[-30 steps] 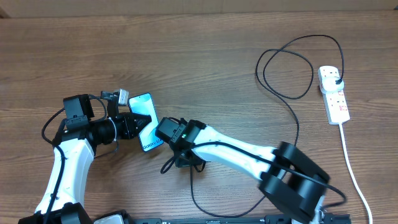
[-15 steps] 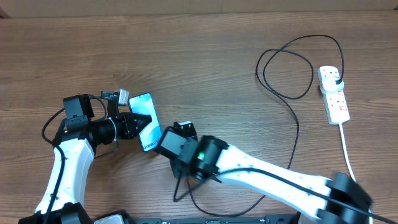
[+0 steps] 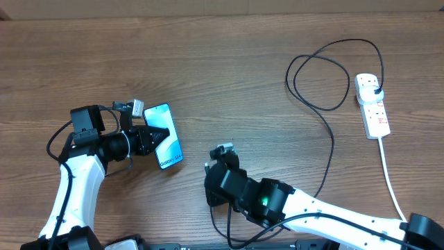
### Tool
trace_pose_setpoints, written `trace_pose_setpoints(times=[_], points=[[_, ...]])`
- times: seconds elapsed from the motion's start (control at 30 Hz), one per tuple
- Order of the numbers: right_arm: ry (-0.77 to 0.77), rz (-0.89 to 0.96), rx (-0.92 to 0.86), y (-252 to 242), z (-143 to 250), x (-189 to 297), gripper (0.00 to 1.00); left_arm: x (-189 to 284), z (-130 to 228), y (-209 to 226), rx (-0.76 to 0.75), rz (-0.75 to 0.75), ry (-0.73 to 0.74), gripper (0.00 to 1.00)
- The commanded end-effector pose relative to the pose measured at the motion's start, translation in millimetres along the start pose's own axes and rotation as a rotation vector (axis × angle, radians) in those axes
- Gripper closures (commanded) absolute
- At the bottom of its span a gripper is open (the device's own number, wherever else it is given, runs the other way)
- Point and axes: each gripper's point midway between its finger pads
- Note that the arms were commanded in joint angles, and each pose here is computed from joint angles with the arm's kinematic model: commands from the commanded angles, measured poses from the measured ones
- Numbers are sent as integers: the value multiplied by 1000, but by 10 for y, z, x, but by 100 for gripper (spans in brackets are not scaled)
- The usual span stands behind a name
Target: Plug charger to phone and switch on socket
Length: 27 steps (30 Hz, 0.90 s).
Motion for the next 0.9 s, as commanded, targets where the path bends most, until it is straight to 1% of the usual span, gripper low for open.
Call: trace_pose_setpoints(times=[0.0, 0.2, 0.67, 0.87], points=[[56, -89, -10, 8, 199, -99, 96, 52, -85, -149, -32, 61, -39, 96], [30, -202, 63, 229, 126, -84, 96, 52, -86, -154, -32, 64, -39, 96], [20, -205, 150, 236, 128, -108, 96, 52, -85, -154, -32, 64, -39, 96], [15, -214, 147, 258, 114, -104, 96, 54, -90, -174, -12, 76, -41, 96]])
Point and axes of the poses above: each gripper's point midway between its finger pads, its own x axis back along the fingers, its own y axis along the line the jaws close on, z = x × y, and after that the axes turned 10 degrees about -x, right-handed
